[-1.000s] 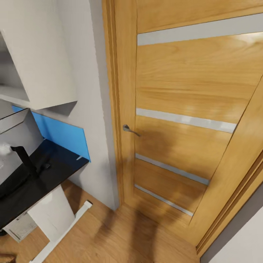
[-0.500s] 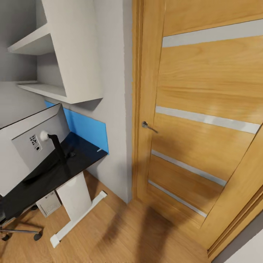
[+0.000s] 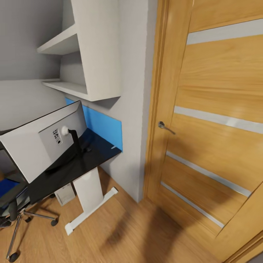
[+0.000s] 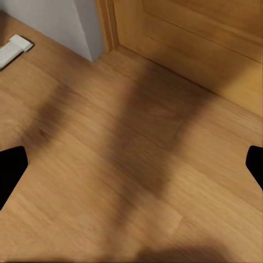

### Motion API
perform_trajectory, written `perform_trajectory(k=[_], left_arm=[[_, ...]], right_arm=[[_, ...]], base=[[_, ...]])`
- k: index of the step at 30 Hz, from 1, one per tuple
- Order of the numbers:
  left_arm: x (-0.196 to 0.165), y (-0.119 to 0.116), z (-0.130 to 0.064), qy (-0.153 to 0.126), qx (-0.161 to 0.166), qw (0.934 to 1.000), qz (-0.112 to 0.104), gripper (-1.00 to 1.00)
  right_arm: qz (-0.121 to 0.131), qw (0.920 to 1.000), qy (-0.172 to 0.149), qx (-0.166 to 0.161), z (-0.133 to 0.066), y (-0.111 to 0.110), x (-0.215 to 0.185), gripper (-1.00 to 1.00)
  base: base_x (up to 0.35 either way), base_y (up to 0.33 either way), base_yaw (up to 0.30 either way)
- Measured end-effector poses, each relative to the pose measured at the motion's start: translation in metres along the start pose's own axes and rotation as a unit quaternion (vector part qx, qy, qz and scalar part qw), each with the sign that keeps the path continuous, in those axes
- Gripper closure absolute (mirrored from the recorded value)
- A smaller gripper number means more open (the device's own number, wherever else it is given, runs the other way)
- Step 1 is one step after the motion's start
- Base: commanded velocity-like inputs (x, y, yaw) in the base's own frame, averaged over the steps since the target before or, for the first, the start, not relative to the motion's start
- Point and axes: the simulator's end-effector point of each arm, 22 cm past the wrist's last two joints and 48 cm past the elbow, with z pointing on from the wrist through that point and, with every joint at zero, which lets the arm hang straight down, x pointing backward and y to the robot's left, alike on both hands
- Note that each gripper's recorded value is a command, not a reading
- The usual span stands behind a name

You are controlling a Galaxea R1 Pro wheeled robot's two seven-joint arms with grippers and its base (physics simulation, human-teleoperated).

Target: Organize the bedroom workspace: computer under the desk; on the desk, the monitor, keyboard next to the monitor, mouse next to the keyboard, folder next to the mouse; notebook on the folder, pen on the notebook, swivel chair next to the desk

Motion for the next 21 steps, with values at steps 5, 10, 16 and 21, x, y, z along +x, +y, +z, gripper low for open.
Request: perform_trajectory(k=[5, 10, 16, 21], left_arm=[[0.0014, 0.001, 0.0002, 0.002, -0.001, 1.0, 0.0, -1.0], [0.0034, 0.0021, 0.0002, 0.004, -0.003, 1.0, 0.001, -1.0], [0.0056, 0.0032, 0.0004, 0.008, -0.004, 1.0, 0.001, -1.0], [0.0078, 0.0039, 0.0002, 0.01, -0.005, 0.9999, 0.001, -1.0]], right_arm=[[0.0, 1.0, 0.003, 0.0, -0.0002, -0.0003, 0.0022, -1.0], [0.0, 1.0, 0.005, 0.0, -0.0005, 0.0003, 0.0044, -1.0], [0.0, 1.0, 0.009, 0.0, -0.0006, 0.0003, 0.0072, -1.0], [-0.001, 0.9999, 0.011, 0.0, -0.0011, 0.0, 0.0094, -1.0]], base=[[0.0, 0.0, 0.23], [-0.045, 0.008, 0.224], [-0.218, 0.125, 0.219], [-0.103, 0.063, 0.213]])
